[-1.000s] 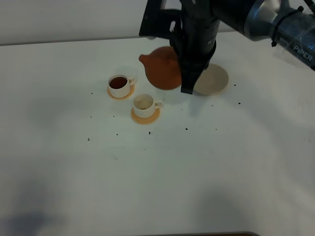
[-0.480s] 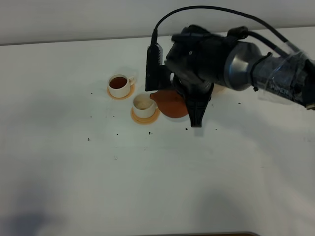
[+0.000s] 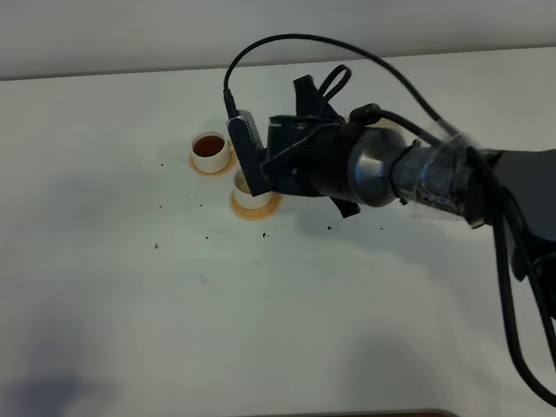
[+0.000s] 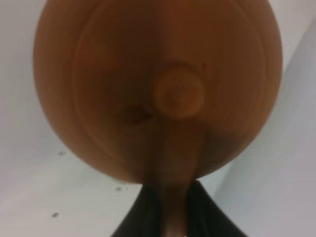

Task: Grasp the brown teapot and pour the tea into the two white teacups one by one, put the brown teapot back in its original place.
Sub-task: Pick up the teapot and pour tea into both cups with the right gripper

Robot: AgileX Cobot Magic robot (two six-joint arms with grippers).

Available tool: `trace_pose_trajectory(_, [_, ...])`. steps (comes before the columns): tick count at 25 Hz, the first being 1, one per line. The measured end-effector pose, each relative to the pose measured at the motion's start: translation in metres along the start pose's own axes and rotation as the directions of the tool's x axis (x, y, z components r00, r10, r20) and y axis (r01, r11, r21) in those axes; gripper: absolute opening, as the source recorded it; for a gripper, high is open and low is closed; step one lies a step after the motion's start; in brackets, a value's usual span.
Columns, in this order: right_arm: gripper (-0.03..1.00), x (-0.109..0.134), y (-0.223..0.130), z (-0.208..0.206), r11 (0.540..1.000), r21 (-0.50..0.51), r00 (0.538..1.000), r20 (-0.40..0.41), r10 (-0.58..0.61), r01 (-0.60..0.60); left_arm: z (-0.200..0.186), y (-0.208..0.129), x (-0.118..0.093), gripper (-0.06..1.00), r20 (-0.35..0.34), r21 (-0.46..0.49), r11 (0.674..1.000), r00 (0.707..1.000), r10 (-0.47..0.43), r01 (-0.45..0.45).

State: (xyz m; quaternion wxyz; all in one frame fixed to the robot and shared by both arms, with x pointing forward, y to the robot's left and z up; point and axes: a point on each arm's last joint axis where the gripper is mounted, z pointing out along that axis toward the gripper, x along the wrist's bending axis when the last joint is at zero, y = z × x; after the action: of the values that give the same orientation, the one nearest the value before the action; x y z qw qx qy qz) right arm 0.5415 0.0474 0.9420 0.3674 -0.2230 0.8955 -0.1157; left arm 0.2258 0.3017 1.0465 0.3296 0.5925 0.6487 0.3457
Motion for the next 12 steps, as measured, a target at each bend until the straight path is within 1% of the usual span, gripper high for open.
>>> trace_pose_trajectory(2, [0.09,0.0001,0.0024,-0.0011,1.0,0.007,1.0,0.013,-0.007,0.007,0.0,0.0,0.0,0.47,0.0,0.0,1.0,1.0,0.0,0.0])
trace_pose_trajectory(7, [0.09,0.0013,0.004,-0.0051,0.999,0.041,1.0,0.017,-0.025,0.024,0.0,0.0,0.0,0.47,0.0,0.0,1.0,1.0,0.0,0.0])
trace_pose_trajectory(12, [0.09,-0.0012,0.0024,-0.006,0.996,0.071,0.997,0.046,-0.059,0.056,0.0,0.0,0.0,0.47,0.0,0.0,1.0,1.0,0.0,0.0])
